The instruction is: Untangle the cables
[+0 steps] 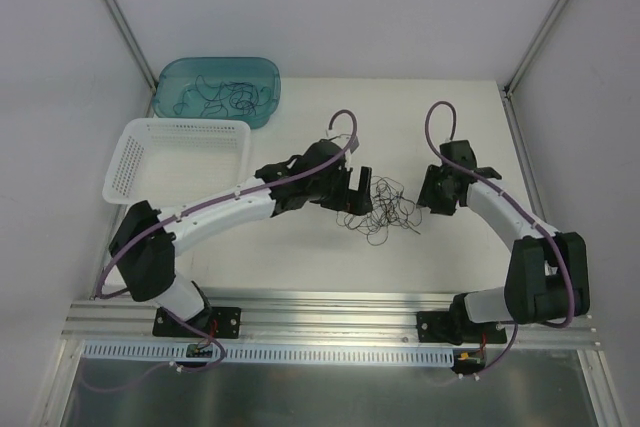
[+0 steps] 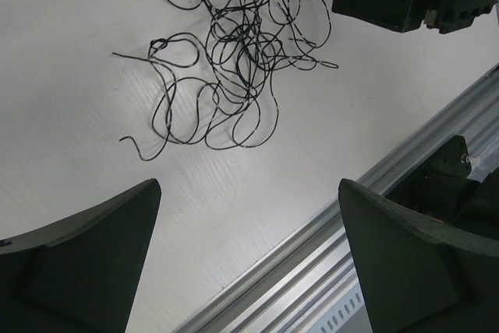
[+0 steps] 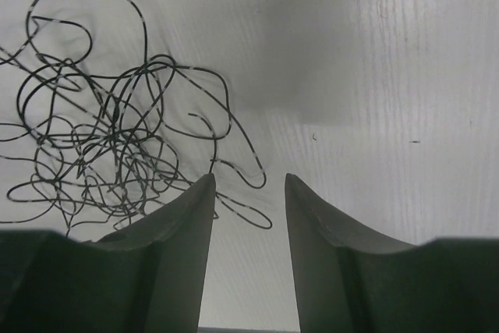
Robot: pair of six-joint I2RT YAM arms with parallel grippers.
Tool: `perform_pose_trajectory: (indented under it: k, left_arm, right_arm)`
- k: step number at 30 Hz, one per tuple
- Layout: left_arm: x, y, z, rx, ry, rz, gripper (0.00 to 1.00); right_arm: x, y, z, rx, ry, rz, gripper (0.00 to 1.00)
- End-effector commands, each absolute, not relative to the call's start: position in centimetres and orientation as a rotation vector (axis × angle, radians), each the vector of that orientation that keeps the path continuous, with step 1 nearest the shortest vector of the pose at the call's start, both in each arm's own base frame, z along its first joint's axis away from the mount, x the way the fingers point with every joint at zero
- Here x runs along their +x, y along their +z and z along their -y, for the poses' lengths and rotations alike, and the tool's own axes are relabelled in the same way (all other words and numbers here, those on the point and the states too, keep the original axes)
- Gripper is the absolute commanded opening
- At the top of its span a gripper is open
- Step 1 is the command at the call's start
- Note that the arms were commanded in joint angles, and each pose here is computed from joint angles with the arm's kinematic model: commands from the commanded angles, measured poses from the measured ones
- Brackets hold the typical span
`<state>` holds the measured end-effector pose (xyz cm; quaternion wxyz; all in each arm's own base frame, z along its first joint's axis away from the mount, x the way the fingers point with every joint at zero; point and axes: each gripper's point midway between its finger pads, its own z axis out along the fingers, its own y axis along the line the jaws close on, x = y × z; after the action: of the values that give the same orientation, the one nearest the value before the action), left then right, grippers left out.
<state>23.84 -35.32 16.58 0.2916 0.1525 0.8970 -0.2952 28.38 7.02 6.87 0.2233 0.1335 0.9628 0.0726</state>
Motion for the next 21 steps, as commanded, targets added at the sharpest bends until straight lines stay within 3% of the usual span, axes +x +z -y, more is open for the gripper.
perform_pose_trajectory:
  k: [1,8,13,18,21]
  left_arm:
    - [25.0,17.2,37.5,0.417,-0.776,-2.357,0.99]
    - [26.9,13.9,40.2,0.404,-0.711,-2.414,0.99]
    - [27.7,11.5,41.0,0.386,-0.658,-2.451,0.99]
    - [28.8,8.8,41.8,0.336,-0.606,-2.494,0.98]
    - [29.0,7.5,42.3,0.314,-0.597,-2.521,0.98]
  right_arm:
    - [29.4,5.8,-7.4,0.422,0.261,-2.649,0.44]
    - [29.7,3.4,-8.0,0.399,0.304,-2.681,0.39]
    - [29.4,2.8,-8.5,0.388,0.342,-2.697,0.22]
    - [28.7,2.9,-9.3,0.347,0.368,-2.702,0.15]
    - [28.2,3.4,-10.1,0.316,0.385,-2.7,0.05]
